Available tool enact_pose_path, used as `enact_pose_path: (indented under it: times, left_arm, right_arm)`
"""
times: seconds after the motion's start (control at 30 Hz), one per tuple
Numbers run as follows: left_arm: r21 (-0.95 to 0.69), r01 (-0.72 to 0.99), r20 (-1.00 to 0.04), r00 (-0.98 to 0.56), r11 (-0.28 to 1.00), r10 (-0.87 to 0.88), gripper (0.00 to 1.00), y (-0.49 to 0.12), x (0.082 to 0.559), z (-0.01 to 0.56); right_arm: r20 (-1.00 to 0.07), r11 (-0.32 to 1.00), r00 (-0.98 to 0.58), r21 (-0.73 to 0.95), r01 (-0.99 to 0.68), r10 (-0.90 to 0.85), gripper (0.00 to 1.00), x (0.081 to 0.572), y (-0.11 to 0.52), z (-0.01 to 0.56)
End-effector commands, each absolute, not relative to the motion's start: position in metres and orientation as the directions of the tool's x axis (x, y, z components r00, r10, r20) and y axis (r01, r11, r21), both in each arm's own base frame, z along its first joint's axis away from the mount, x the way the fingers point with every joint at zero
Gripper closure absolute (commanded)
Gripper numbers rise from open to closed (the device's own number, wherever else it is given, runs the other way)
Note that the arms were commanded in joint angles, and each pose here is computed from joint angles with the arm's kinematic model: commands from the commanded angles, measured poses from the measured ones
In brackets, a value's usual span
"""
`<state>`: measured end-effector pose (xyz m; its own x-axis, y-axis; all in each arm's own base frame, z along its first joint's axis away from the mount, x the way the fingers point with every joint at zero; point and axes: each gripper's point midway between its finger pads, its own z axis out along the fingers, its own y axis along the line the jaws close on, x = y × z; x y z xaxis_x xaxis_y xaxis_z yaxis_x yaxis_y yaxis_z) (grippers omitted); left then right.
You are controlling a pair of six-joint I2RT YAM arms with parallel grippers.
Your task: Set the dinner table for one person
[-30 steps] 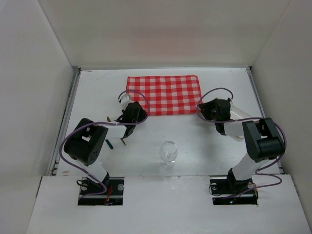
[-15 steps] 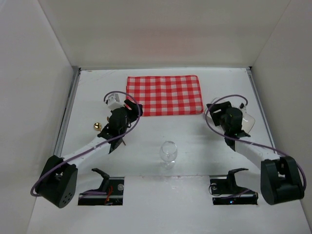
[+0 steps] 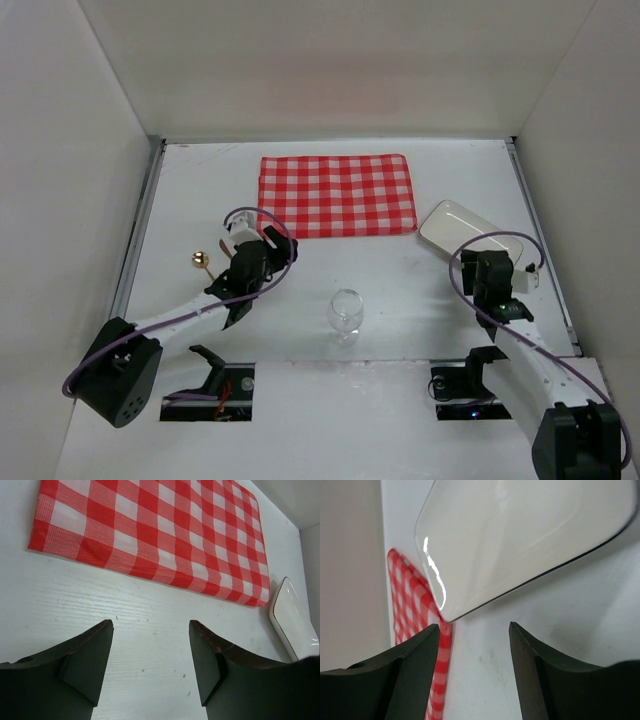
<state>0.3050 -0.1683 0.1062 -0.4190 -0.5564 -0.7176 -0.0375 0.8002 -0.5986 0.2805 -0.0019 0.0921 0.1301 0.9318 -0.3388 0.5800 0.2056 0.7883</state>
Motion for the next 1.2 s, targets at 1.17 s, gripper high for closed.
enact_pose_path:
  times: [1.17]
  left_arm:
    - [-0.625, 0.021, -0.712, -0.425, 0.780, -0.559, 0.41, -0.182, 0.310, 0.110]
  right_arm:
    - [-0.497, 0.211, 0.193, 0.644, 0.736, 0.846, 0.38, 0.332, -0.115, 0.079]
